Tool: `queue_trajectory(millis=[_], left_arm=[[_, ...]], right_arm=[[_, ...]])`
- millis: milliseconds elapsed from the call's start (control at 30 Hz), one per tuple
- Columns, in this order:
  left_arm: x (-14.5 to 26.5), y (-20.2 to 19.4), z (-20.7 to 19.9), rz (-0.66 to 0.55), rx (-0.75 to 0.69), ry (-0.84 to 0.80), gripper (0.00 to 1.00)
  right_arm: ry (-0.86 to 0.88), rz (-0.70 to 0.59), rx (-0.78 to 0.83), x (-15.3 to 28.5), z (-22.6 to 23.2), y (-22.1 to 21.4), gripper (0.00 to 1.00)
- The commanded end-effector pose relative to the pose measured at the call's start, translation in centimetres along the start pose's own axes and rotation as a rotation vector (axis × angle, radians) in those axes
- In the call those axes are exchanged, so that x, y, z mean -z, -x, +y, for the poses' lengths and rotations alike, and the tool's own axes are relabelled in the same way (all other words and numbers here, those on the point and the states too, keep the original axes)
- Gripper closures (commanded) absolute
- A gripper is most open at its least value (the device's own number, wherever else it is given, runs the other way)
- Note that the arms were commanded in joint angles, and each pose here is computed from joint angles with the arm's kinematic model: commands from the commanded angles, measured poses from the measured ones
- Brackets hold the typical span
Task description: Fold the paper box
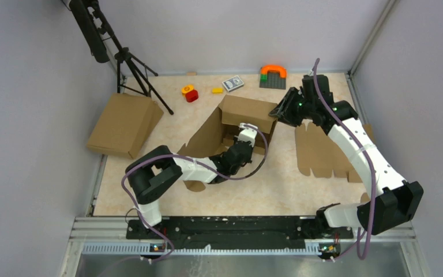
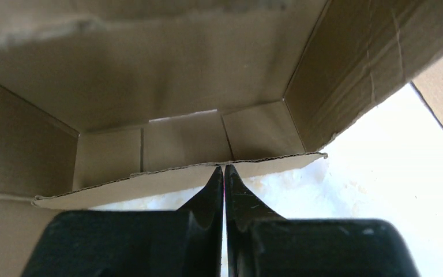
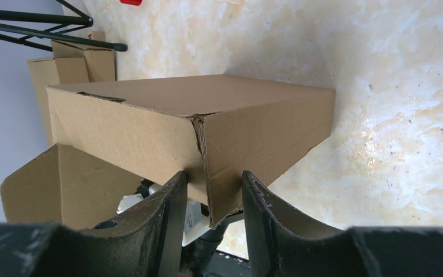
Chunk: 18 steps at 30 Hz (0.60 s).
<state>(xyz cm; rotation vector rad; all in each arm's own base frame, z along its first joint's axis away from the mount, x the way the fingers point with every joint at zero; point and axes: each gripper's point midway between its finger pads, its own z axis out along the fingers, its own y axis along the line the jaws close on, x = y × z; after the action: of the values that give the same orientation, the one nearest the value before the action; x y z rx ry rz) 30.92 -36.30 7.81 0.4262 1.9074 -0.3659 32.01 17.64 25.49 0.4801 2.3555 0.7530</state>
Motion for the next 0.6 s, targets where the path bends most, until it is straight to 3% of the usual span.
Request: queue_trajectory(millis=[0,567], left_arm=[[-1.5,1.7,-0.8,-0.052,0.022,-0.027,1.0],[-3.4,-0.3,-1.0,-0.013,-0.042,-0.022,1.0]], right_arm=[[-0.01,-0.02,0.012,0.0,-0.5,0.4,0.61],[-0.01,-0.025,0.022,-0.1,-0.4,0.7,0.61]])
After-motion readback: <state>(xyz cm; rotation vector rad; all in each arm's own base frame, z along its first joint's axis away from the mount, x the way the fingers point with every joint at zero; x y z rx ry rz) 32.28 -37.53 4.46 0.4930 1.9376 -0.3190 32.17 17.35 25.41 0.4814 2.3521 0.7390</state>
